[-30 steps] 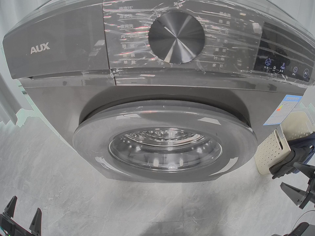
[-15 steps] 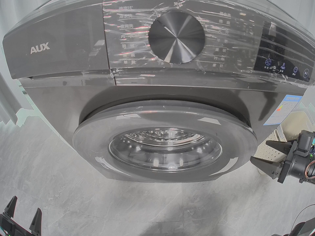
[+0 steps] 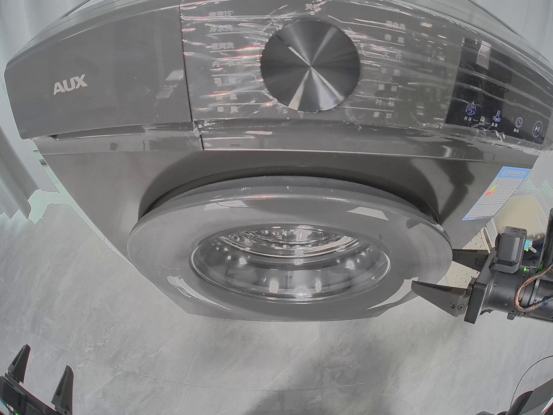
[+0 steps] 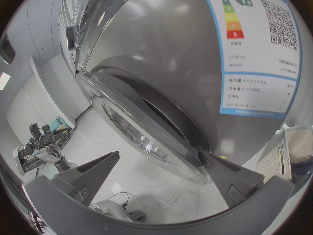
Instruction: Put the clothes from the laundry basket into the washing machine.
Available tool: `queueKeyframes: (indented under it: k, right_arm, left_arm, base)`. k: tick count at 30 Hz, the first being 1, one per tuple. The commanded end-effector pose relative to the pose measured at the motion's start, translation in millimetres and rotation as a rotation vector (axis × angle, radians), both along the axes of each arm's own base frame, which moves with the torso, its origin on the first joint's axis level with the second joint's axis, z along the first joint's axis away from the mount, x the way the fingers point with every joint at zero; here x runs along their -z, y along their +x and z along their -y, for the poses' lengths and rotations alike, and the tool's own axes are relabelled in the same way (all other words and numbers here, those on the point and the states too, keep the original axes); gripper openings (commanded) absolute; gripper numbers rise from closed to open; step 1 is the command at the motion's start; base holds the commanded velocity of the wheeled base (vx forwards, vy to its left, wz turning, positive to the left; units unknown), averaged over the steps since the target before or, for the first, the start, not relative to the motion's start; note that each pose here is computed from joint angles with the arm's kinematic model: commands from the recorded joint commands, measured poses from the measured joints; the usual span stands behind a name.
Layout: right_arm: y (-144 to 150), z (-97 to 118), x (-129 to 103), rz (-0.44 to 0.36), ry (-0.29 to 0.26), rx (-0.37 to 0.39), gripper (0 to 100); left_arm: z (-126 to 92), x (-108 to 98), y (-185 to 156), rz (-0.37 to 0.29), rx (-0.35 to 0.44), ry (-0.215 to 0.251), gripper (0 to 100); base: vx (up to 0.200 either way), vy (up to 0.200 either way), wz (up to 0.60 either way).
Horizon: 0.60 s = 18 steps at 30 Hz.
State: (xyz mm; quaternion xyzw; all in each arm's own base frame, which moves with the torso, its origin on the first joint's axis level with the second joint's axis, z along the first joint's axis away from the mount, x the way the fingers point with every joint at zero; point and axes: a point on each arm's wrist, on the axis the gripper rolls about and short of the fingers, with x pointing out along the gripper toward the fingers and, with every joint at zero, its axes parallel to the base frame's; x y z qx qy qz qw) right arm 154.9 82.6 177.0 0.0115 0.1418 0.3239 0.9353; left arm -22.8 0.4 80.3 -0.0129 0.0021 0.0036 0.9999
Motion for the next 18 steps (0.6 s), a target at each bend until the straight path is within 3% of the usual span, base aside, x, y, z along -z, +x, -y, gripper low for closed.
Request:
queueKeyframes:
  k: [1,9,18]
  right_arm:
    - [-5.4,0.8,8.7,-0.026,-0.015,-0.011,100]
    - [-35.2,16.1,17.8,-0.008,-0.014,-0.014,100]
    - [-5.6,15.1,5.1,0.007,-0.017,0.064,100]
  left_arm:
    - [0.0,4.4,0.0,0.000,0.000,0.000,100]
    - [0.0,4.4,0.0,0.000,0.000,0.001,100]
    - [0.0,4.4,0.0,0.000,0.001,0.000,100]
  base:
    - [0.000,0.000,0.00]
    - [0.000,0.000,0.00]
    - [-0.022,0.000,0.00]
